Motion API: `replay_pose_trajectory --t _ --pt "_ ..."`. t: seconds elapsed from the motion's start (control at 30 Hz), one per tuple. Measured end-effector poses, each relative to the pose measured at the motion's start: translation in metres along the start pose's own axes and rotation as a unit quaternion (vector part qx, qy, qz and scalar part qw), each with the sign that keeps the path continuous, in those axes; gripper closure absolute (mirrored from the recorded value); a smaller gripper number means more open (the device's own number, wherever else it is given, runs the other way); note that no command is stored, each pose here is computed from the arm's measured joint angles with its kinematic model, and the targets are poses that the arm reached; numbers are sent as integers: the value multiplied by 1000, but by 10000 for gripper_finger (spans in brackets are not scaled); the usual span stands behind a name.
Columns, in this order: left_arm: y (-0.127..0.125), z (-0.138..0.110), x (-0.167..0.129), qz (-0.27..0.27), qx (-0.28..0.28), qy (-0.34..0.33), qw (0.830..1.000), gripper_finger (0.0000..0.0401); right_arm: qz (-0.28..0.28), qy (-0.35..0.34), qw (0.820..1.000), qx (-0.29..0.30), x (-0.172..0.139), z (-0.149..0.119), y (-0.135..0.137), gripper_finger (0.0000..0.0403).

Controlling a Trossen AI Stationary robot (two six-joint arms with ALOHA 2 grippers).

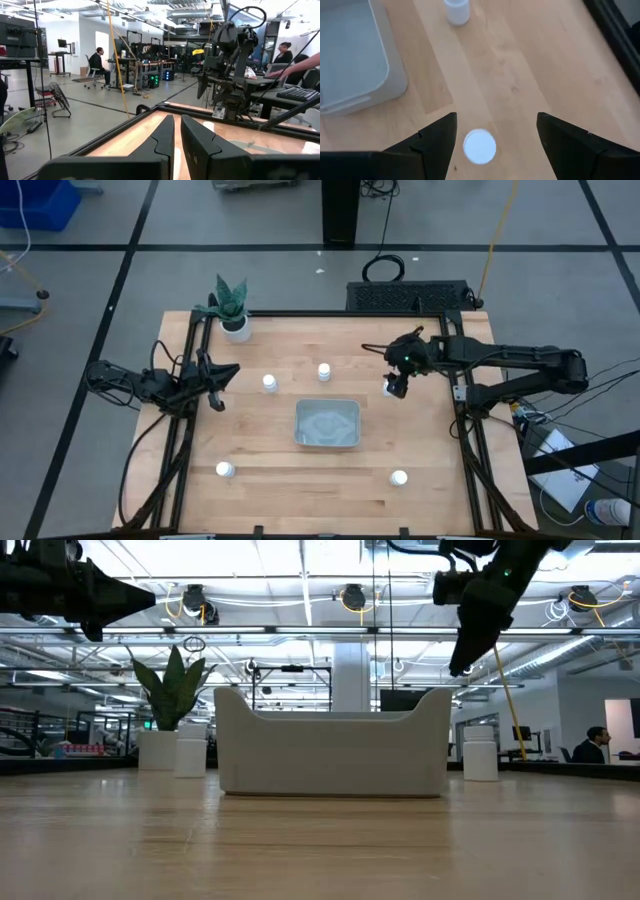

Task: Pick and place pill bottles into a basket
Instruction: Put the white pill bottle into the gray bin

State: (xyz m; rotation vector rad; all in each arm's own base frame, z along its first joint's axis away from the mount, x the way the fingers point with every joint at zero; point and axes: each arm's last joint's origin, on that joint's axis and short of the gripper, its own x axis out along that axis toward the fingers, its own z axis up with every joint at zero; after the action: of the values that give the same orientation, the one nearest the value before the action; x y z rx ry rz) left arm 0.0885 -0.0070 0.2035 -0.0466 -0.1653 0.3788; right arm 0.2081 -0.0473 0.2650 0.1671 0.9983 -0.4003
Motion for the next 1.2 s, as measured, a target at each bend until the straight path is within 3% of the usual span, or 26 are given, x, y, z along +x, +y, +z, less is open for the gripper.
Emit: replay_pose_trajectory --t 0.5,0.93,1.2 --pt "0 0 0 0 -1 0 1000 364 25 20 999 32 6 -11 4 134" --pt "0 -1 0 -1 1 3 1000 364 21 38 998 54 6 -15 3 106" --pt "0 -1 0 -2 3 5 1000 364 46 65 994 80 29 -36 5 108"
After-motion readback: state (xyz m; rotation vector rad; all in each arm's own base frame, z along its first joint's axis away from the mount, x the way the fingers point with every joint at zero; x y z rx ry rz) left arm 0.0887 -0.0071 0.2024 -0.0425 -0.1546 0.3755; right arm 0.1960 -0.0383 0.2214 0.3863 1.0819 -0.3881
